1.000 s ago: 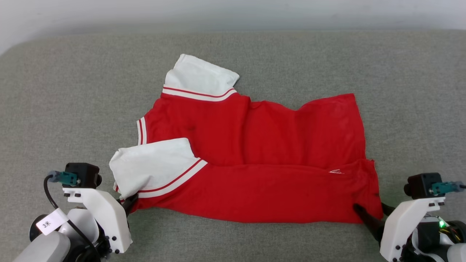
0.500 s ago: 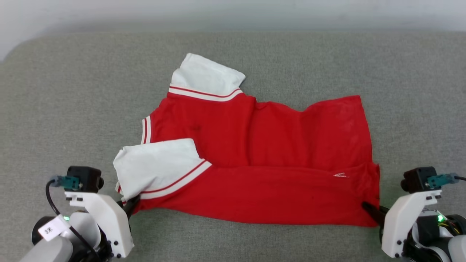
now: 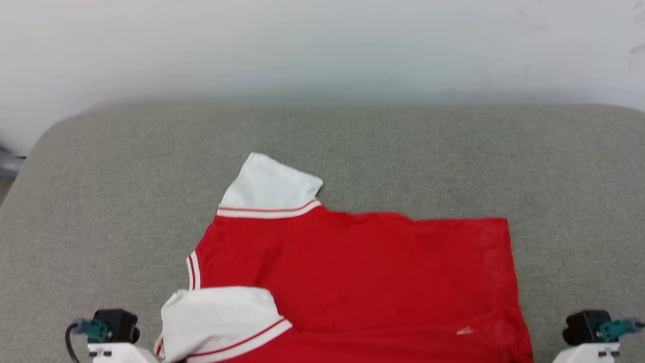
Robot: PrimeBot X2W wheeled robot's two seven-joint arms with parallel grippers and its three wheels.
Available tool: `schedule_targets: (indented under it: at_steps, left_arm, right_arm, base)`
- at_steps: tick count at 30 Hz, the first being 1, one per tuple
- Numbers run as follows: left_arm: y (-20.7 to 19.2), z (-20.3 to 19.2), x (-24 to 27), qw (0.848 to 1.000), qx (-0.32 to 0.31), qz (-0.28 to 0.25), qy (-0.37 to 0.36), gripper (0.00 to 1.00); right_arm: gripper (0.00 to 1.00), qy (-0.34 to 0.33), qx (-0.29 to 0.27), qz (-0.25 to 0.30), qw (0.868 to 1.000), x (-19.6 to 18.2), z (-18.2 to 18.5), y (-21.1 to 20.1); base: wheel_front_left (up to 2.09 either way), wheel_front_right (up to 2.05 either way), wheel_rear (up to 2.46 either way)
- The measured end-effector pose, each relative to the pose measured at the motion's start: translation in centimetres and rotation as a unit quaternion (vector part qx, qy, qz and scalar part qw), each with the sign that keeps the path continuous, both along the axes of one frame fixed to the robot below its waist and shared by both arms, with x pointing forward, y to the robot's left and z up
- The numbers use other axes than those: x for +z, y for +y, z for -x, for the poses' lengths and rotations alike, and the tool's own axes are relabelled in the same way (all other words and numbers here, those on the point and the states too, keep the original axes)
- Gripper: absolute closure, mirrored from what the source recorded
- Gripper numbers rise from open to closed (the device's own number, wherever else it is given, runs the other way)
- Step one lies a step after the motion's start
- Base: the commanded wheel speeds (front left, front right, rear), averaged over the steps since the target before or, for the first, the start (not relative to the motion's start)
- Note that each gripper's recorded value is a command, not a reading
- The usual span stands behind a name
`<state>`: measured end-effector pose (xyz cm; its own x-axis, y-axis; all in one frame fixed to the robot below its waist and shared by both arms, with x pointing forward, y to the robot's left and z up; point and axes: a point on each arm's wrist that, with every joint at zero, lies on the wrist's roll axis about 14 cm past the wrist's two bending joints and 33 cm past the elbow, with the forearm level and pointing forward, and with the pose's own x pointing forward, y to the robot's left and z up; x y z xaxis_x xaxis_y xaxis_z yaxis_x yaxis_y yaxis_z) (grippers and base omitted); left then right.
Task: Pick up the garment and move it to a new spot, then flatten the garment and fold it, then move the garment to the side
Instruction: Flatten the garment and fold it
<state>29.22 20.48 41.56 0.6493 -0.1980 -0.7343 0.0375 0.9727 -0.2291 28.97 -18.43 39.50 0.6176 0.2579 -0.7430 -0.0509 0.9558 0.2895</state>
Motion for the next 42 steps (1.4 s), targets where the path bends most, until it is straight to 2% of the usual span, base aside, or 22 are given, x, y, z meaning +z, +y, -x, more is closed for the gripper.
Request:
schedule_targets:
  at_steps: [5, 10, 11, 12, 13, 16, 20, 25, 28, 32, 35, 40, 42]
  left_arm:
    - [0.0, 2.4, -0.7, 0.999, 0.017, 0.018, 0.023, 1.00]
    - [-0.6, 3.0, -2.0, 0.998, 0.036, 0.046, 0.035, 1.00]
    - [-0.6, 2.9, -2.3, 0.997, 0.040, 0.048, 0.036, 0.72]
    - [-0.8, 2.8, -2.5, 0.997, 0.041, 0.053, 0.038, 0.33]
    - [-1.0, 2.6, -2.6, 0.997, 0.042, 0.056, 0.037, 0.00]
    - [-0.9, 1.8, -2.6, 0.997, 0.041, 0.053, 0.025, 0.00]
    - [-0.4, -0.3, -1.3, 0.998, 0.039, 0.037, -0.022, 0.00]
    - [-0.2, -4.0, 2.0, 0.993, 0.031, 0.006, -0.112, 0.00]
    - [-0.8, -5.9, 3.5, 0.988, 0.022, -0.004, -0.152, 0.00]
    - [-1.4, -9.3, 5.9, 0.977, 0.015, -0.013, -0.211, 0.00]
    - [-2.0, -11.6, 6.0, 0.976, 0.006, -0.014, -0.216, 0.00]
    - [-2.7, -15.9, 5.4, 0.978, -0.017, -0.019, -0.209, 0.00]
    - [-3.0, -17.6, 5.0, 0.980, -0.028, -0.018, -0.196, 0.00]
  right_arm:
    - [1.00, 0.012, -0.020, -0.006, 1.000, -0.5, 2.5, -0.2]
    - [1.00, 0.008, -0.045, -0.010, 0.999, -1.2, 2.7, -0.5]
    - [1.00, 0.001, -0.051, -0.010, 0.999, -1.2, 2.5, -0.5]
    - [0.50, -0.003, -0.053, -0.009, 0.999, -1.2, 2.3, -0.5]
    - [0.00, -0.007, -0.056, -0.010, 0.998, -1.2, 2.1, -0.6]
    - [0.00, -0.041, -0.068, -0.007, 0.997, -0.6, 1.2, -0.9]
    - [0.00, -0.130, -0.070, 0.015, 0.989, 2.0, -1.2, -1.3]
    - [0.00, -0.259, -0.092, 0.035, 0.961, 6.5, -4.1, -2.0]
    - [0.00, -0.312, -0.098, 0.045, 0.944, 8.7, -5.3, -2.1]
    - [0.00, -0.367, -0.097, 0.050, 0.924, 11.4, -6.8, -1.7]
    - [0.00, -0.399, -0.098, 0.054, 0.910, 13.3, -8.1, -1.6]
    - [0.00, -0.417, -0.098, 0.063, 0.902, 14.1, -9.8, -1.6]
    - [0.00, -0.414, -0.101, 0.068, 0.902, 13.8, -10.3, -1.8]
  base:
    - [0.00, 0.00, 0.00]
    - [0.00, 0.00, 0.00]
    - [0.00, 0.00, 0.00]
    - [0.00, 0.00, 0.00]
    - [0.00, 0.00, 0.00]
    - [0.00, 0.00, 0.00]
    - [0.00, 0.00, 0.00]
    - [0.00, 0.00, 0.00]
    - [0.00, 0.00, 0.00]
    - [0.00, 0.00, 0.00]
    - [0.00, 0.00, 0.00]
    - [0.00, 0.00, 0.00]
    - [0.00, 0.00, 0.00]
